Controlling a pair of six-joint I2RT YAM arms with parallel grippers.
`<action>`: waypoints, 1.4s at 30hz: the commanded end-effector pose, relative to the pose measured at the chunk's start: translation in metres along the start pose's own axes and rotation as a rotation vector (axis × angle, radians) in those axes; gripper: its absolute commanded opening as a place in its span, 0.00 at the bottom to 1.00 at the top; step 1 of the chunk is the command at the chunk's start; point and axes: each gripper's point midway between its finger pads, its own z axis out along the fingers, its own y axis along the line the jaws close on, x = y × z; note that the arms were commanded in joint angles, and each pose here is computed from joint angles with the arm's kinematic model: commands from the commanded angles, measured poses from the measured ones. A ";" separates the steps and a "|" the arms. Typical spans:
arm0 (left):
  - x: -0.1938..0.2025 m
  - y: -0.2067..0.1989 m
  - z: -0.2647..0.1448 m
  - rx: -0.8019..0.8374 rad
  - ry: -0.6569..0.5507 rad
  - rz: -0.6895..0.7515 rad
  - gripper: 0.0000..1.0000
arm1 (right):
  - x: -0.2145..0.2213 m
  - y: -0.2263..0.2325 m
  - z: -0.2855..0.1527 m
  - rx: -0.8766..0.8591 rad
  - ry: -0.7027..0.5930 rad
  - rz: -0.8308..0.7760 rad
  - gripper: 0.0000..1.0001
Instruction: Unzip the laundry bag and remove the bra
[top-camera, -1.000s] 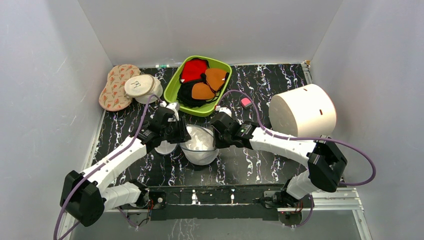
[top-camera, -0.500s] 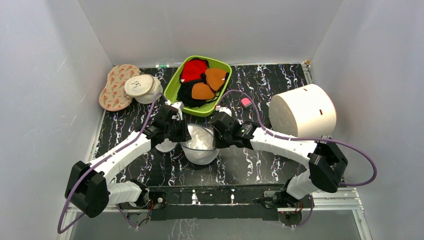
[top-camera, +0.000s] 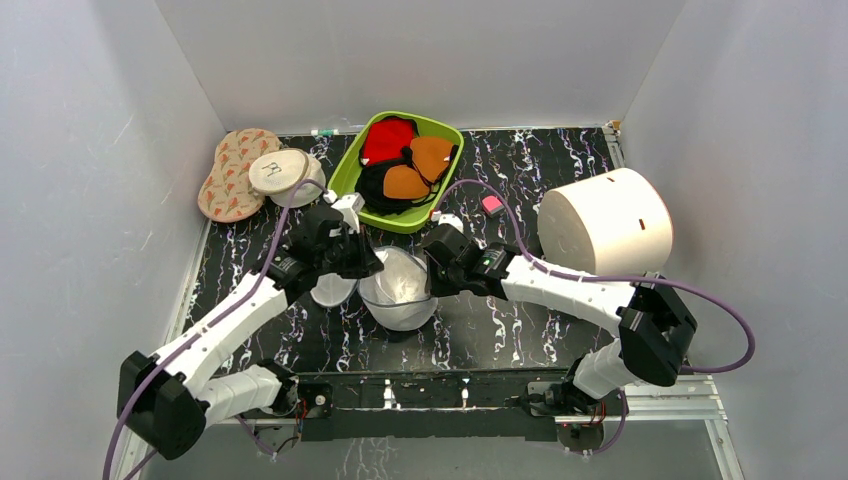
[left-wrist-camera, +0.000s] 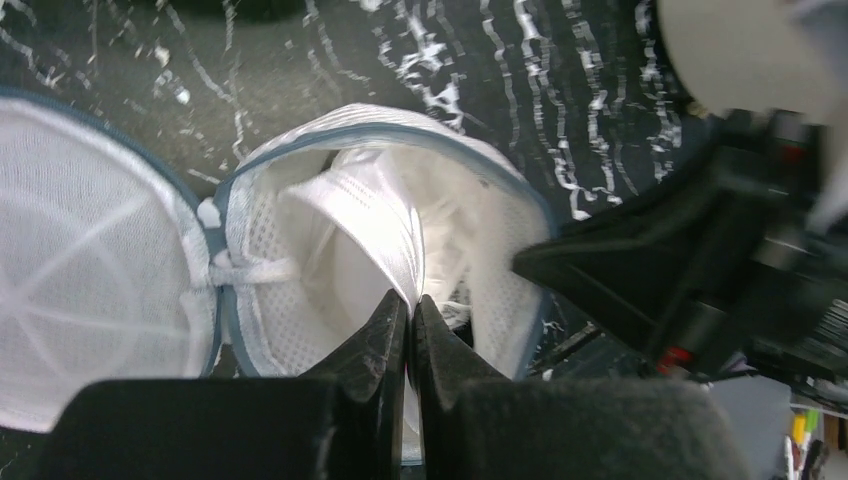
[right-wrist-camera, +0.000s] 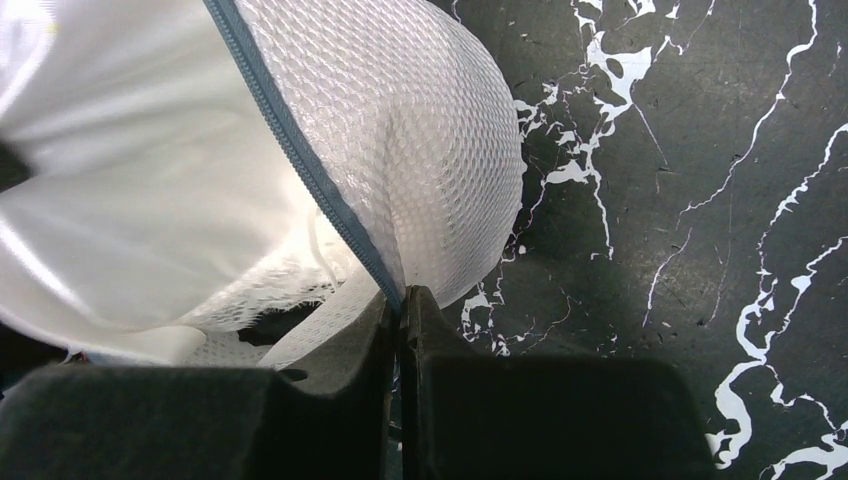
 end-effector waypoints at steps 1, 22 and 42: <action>-0.033 -0.043 -0.037 0.182 -0.122 0.094 0.00 | -0.017 0.009 -0.008 -0.043 -0.074 0.011 0.02; -0.179 -0.150 -0.228 0.431 -0.708 0.106 0.00 | -0.022 0.000 -0.016 -0.016 -0.125 0.029 0.00; -0.350 -0.147 -0.133 0.279 -0.797 0.037 0.00 | -0.033 0.010 -0.025 -0.061 -0.163 0.013 0.00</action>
